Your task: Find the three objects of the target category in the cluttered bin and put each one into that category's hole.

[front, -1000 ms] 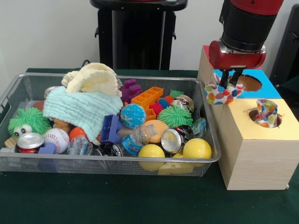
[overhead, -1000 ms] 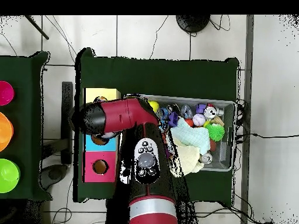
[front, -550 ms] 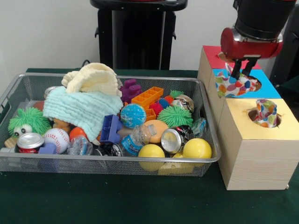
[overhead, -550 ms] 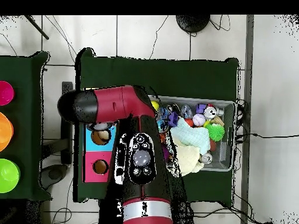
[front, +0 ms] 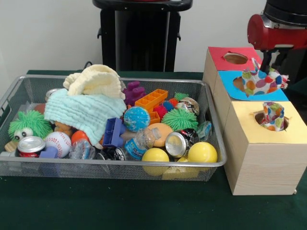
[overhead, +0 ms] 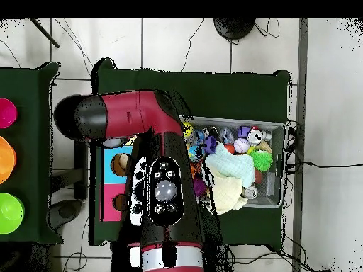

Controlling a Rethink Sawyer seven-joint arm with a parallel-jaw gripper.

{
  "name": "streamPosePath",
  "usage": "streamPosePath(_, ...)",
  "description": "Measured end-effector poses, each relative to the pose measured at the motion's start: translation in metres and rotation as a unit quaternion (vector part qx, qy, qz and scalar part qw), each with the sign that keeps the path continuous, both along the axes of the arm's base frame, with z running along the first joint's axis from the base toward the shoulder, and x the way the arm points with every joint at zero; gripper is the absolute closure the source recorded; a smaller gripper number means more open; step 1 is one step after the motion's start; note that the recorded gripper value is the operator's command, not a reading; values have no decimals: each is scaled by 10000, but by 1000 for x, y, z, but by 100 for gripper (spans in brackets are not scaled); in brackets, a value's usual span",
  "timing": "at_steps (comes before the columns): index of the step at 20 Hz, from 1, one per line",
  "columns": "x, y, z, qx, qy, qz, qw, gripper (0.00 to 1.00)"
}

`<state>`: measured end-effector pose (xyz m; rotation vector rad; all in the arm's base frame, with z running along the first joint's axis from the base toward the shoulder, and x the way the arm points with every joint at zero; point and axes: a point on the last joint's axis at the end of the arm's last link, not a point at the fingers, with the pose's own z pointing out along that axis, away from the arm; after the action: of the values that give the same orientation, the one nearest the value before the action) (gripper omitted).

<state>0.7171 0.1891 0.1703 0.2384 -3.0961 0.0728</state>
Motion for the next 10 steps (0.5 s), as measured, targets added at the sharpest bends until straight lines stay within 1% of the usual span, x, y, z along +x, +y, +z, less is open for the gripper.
streamPosePath(1,5,2,1,19,-40,-7,10000,100)
streamPosePath(5,11,2,-5,37,-93,-14,9999,100)
streamPosePath(10,12,2,-26,51,-116,-11,9999,100)
